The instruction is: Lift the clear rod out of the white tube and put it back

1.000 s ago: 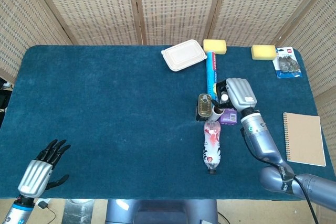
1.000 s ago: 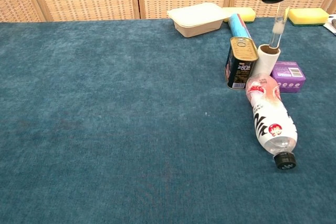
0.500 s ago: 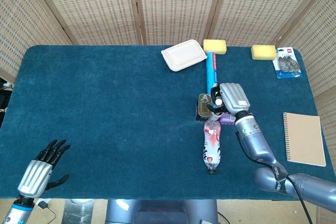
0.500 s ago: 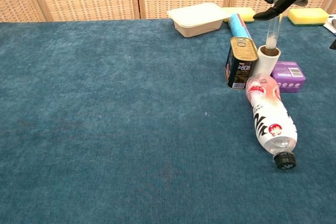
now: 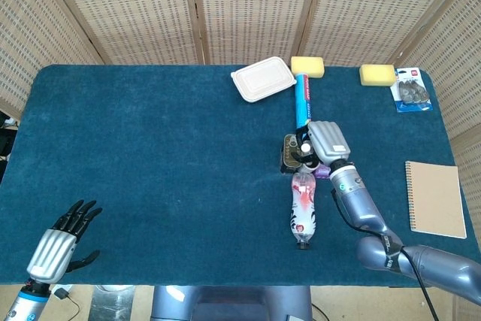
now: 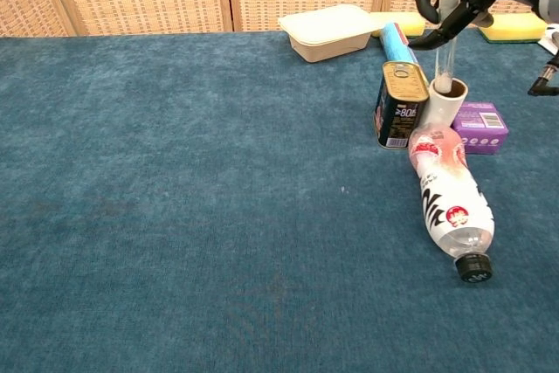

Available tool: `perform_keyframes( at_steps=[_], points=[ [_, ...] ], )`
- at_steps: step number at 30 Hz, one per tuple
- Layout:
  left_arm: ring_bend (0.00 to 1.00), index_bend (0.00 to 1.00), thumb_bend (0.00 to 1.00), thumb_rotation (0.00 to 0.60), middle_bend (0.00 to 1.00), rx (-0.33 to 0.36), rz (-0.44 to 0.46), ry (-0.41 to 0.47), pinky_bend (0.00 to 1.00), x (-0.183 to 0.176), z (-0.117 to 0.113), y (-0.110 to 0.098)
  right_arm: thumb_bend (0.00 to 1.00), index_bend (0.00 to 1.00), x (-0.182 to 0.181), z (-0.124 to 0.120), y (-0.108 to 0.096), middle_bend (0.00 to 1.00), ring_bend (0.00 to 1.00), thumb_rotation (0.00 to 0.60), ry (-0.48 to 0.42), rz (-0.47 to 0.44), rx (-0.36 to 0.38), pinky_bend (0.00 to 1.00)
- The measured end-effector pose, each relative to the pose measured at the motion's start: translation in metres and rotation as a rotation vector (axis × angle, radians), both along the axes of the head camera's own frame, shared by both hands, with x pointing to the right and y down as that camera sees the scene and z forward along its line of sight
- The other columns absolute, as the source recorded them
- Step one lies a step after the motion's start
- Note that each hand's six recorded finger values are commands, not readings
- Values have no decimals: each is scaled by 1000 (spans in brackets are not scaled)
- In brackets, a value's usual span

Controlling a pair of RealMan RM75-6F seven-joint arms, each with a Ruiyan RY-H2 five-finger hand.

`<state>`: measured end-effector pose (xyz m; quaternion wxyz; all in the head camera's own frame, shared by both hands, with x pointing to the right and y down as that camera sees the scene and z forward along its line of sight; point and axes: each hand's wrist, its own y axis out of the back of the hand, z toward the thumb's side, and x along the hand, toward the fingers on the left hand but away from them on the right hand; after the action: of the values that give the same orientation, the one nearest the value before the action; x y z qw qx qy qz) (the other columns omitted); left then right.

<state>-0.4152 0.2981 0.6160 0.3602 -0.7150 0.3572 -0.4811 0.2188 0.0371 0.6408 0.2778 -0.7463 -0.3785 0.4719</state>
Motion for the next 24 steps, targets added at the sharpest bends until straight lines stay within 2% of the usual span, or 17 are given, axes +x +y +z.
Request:
perform_keyframes(
  at_steps=[24],
  points=[
    [41,104,162,600,98,-11,1,-5,223,0,2,-1,285,824,-5,16,-4,954,913,600,-10,3,-23,816]
  ],
)
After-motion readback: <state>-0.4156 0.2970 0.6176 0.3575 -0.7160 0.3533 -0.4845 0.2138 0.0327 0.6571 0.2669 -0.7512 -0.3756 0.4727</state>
